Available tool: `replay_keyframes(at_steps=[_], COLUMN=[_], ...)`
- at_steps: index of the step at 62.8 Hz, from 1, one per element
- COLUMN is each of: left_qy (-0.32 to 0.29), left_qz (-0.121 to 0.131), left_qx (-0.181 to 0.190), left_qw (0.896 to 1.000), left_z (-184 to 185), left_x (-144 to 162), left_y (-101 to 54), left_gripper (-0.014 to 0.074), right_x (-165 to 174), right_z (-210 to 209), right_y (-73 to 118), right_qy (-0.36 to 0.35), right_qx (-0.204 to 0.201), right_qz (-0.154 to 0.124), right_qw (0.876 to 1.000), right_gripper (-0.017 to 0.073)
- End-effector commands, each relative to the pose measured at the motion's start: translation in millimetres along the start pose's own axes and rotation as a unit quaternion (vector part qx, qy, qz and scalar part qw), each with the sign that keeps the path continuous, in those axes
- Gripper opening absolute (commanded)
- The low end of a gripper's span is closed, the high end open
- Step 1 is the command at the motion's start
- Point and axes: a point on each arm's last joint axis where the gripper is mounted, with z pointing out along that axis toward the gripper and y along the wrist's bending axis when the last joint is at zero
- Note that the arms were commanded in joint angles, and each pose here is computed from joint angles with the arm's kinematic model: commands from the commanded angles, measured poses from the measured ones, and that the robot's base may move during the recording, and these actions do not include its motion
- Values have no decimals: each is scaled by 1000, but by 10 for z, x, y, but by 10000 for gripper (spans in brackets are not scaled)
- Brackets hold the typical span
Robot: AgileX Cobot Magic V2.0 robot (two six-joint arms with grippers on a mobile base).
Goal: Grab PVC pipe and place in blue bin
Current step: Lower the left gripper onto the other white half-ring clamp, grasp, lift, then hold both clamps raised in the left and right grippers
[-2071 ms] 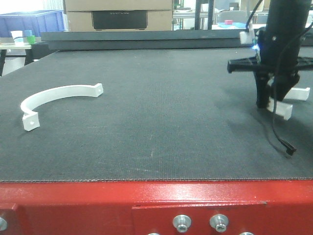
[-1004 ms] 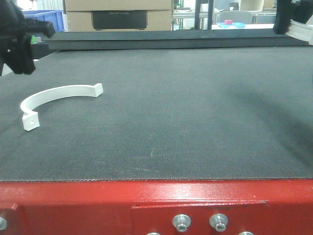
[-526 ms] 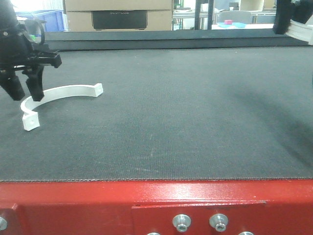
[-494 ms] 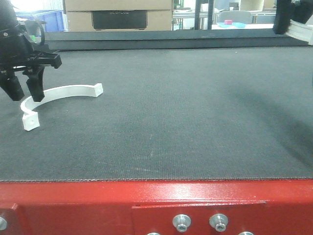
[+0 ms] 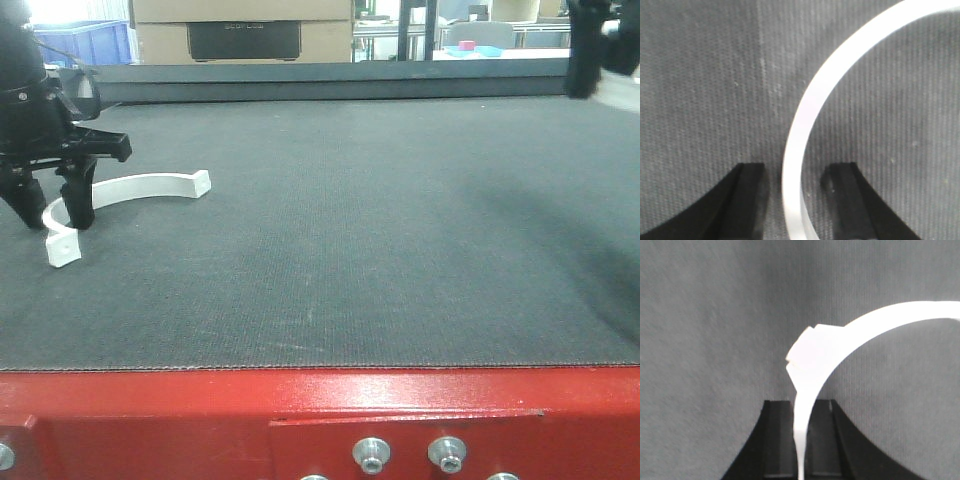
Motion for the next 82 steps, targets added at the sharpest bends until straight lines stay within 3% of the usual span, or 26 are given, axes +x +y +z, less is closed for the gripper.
replay_keyframes(at_steps=[1,10,24,39,46,56,68,82], left_qy=[-5,1,9,19,6,-63,-157,-292], left_qz=[-14,-14,-14,-16,-25,-22,0,32], left_qx=[4,4,4,4,19,40,66,107], left_qw=[1000,1000,1000,1000,999,997,985,950], left_z=[-17,3,3,-130,-384,-951,-1649,-2315], left_x=[-22,-13,1,37,61,99,248,452], left_y=[-1,-2,-2,6,-11,-78,-256,-489], left_gripper=[219,141,-109,-111,-111,-111,-111,-111], right_x=[26,38,52,95,130,173,199,366], right_z=[-6,18,-18,-314,-496,-729,-972,-1052], right_y=[-10,-11,-10,-14,-19,-24,-27,-64], right_qy=[-5,-2,-2,-50,-82,-129,-201,-258], right_qx=[1,0,-2,-12,-19,-29,-44,-55], right_qz=[-4,-3,-3,-3,-4,-4,-4,-4], right_qw=[1000,1000,1000,999,996,991,979,965], right_gripper=[-168,-168,-168,-168,-168,-168,-168,-168])
